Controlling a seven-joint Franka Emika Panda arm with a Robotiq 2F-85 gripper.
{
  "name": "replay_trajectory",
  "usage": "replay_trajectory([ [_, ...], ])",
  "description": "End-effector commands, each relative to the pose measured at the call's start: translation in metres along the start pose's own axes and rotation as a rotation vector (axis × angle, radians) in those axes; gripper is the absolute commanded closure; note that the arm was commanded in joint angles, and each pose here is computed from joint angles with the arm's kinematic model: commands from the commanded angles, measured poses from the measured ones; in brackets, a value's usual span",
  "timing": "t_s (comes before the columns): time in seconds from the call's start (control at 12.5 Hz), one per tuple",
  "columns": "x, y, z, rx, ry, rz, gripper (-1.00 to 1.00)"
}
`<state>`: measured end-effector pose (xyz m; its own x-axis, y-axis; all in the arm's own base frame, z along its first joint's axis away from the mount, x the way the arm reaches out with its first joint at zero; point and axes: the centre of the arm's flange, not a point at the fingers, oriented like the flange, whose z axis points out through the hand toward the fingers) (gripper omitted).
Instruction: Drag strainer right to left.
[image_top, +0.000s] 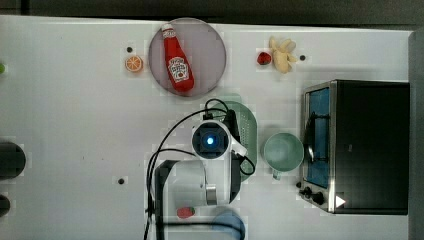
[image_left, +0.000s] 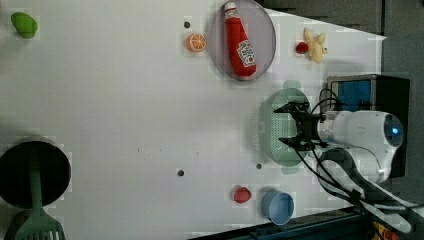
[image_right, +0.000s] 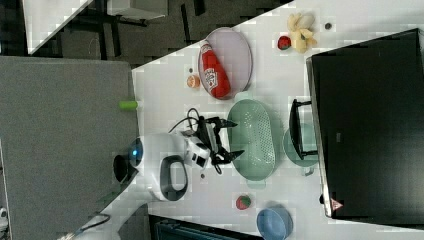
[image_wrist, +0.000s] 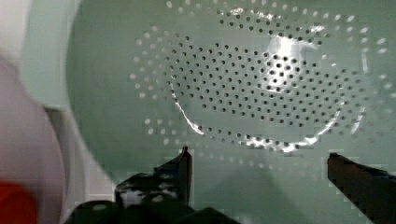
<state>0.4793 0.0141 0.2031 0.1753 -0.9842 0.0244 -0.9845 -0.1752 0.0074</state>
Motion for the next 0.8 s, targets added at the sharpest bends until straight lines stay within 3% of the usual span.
replay_trajectory([
  [0.08,-0.008,0.008,0.03,-0.02,-0.014,0.163,-1.0],
  [0.8,-0.053,0.001,0.053,-0.008,-0.024,0.084,-1.0],
])
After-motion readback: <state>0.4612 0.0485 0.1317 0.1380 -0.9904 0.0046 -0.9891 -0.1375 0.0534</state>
